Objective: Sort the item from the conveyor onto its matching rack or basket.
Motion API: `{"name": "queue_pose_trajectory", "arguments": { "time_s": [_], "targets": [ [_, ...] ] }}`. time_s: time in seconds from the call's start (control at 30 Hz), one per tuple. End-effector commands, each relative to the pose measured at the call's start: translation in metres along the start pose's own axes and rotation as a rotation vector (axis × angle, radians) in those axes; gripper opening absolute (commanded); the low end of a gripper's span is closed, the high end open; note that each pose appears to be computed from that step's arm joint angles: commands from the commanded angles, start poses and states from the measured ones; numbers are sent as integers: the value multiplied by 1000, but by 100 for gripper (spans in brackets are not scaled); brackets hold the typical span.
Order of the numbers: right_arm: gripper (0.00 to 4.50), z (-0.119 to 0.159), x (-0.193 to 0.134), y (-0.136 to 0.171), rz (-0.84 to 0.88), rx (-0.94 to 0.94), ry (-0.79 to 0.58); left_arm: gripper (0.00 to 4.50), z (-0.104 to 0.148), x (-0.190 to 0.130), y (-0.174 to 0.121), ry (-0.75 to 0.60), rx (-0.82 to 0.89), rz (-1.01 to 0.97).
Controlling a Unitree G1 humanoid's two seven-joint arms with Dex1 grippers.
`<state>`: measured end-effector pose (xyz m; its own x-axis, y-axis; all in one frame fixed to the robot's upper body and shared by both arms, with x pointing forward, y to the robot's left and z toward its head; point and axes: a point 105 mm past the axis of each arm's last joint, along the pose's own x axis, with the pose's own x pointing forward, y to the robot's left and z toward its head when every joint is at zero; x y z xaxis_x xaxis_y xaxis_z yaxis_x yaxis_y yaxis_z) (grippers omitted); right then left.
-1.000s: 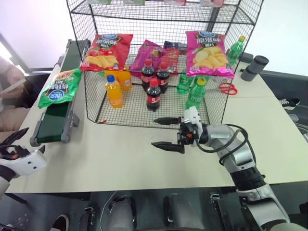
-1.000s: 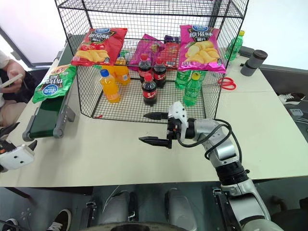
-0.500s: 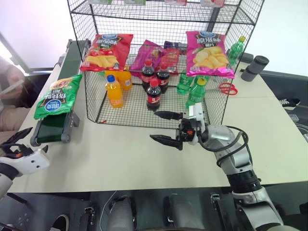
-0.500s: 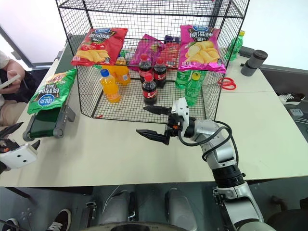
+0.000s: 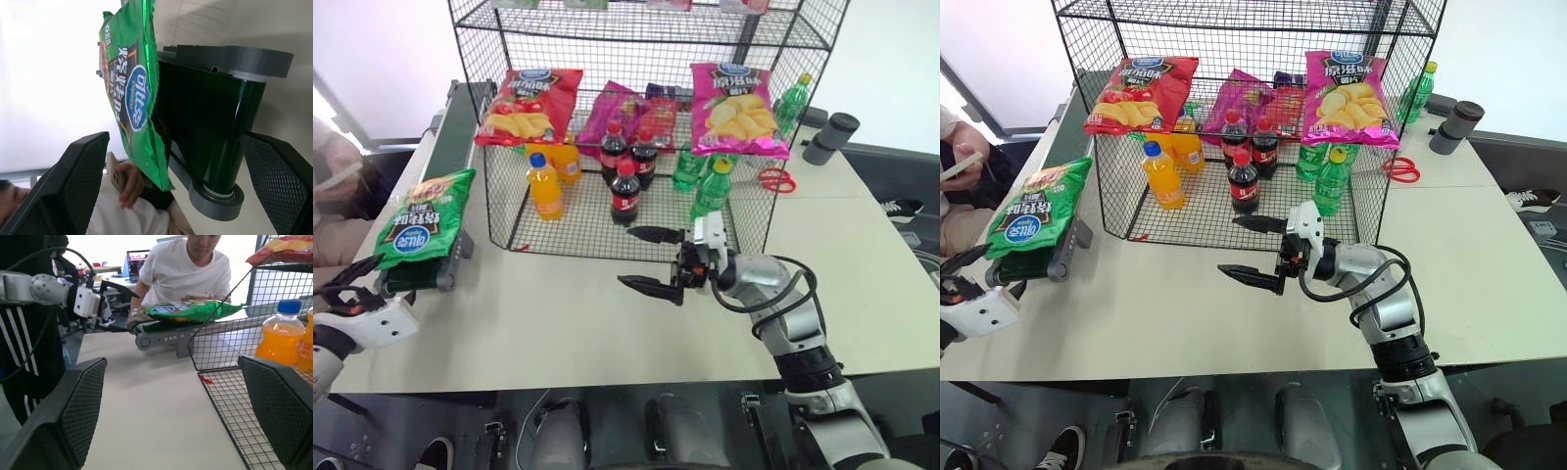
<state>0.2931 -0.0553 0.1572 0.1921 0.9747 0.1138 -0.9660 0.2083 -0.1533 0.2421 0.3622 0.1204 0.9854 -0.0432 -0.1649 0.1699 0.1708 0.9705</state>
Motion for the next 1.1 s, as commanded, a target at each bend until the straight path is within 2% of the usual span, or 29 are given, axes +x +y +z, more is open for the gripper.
{"name": "queue_pose_trajectory", "arguments": {
  "time_s": [0.03,0.5,0.63,0.83,0.87,1.0,1.1],
  "targets": [
    [448,11,0,-4,-11,-44,-26,450,7,2,10,-25,6,24],
    [448,9,-12,-9,-39,-47,2,450,10,8,12,-37,-7,18],
    [450,9,-12,-9,-39,-51,3,324,10,9,12,-37,-11,10],
    [450,9,-12,-12,-47,-69,8,22,13,9,12,-49,-29,7],
    [450,9,-13,-12,-47,-69,7,10,14,9,14,-54,-30,15],
    [450,8,-13,-11,-44,-75,12,10,18,7,32,-75,-76,102],
    [450,7,-14,-12,-50,-80,15,10,29,0,66,-161,-227,253]
  ]
}}
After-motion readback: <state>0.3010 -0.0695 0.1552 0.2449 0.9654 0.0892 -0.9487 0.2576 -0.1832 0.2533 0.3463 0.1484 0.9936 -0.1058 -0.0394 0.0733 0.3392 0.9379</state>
